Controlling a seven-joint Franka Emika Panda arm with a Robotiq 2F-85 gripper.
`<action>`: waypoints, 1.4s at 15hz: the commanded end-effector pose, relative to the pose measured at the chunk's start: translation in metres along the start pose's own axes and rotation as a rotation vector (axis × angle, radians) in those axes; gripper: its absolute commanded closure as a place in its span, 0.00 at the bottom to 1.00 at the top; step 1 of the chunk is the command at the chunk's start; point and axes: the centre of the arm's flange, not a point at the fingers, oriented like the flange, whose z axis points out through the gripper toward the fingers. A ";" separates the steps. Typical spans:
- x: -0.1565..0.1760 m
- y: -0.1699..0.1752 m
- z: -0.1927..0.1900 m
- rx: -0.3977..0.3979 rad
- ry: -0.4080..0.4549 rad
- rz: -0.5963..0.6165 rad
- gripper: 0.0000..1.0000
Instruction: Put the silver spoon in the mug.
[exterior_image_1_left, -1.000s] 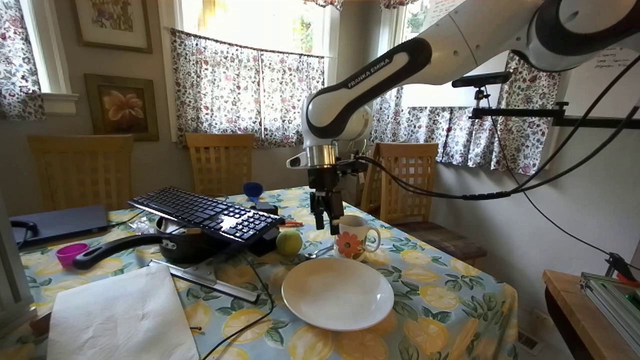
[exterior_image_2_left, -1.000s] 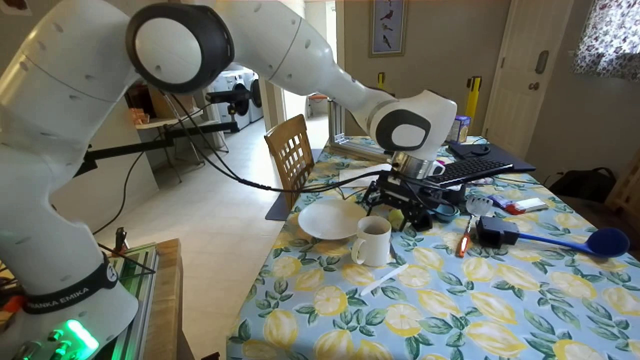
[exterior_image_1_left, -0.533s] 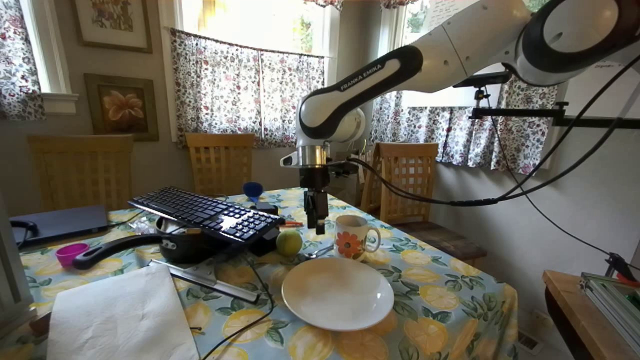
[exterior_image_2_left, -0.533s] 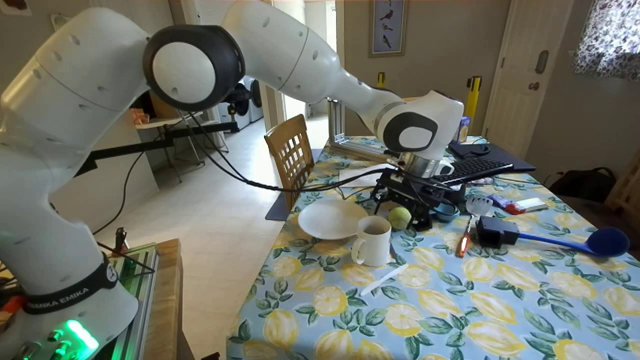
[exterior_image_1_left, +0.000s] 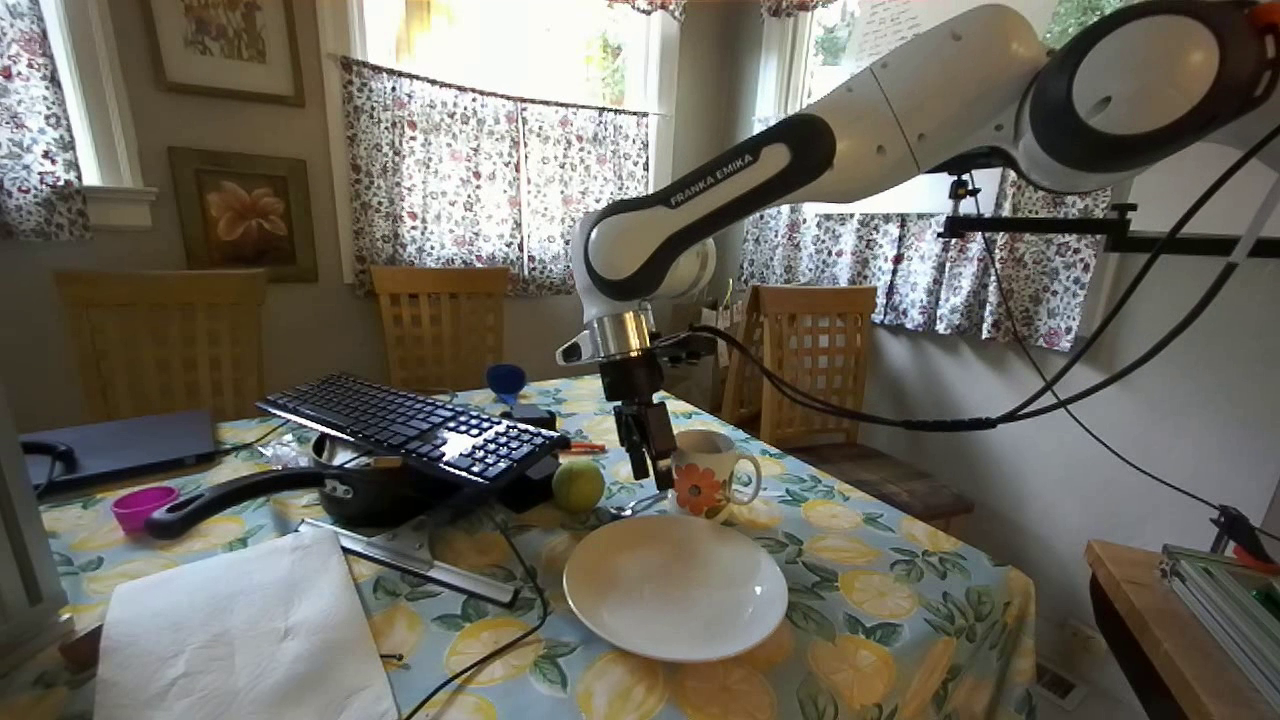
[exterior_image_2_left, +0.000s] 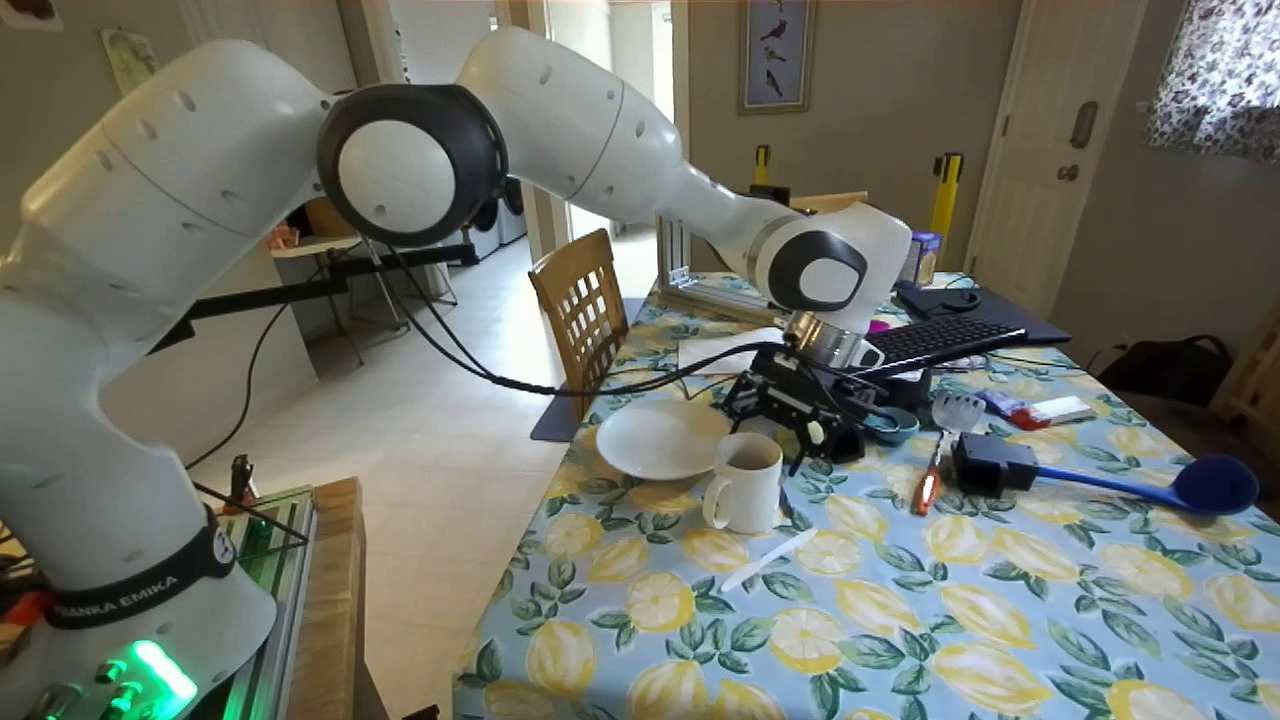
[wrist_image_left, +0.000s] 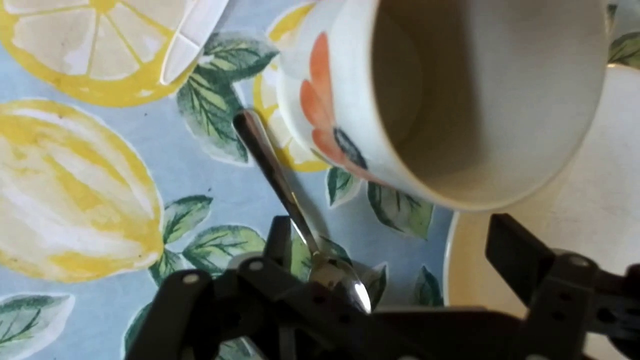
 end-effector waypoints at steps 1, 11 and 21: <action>0.011 0.017 -0.003 -0.025 -0.088 -0.040 0.00; 0.043 0.020 0.011 -0.098 -0.111 -0.075 0.00; 0.049 0.020 0.026 -0.122 -0.158 -0.066 0.00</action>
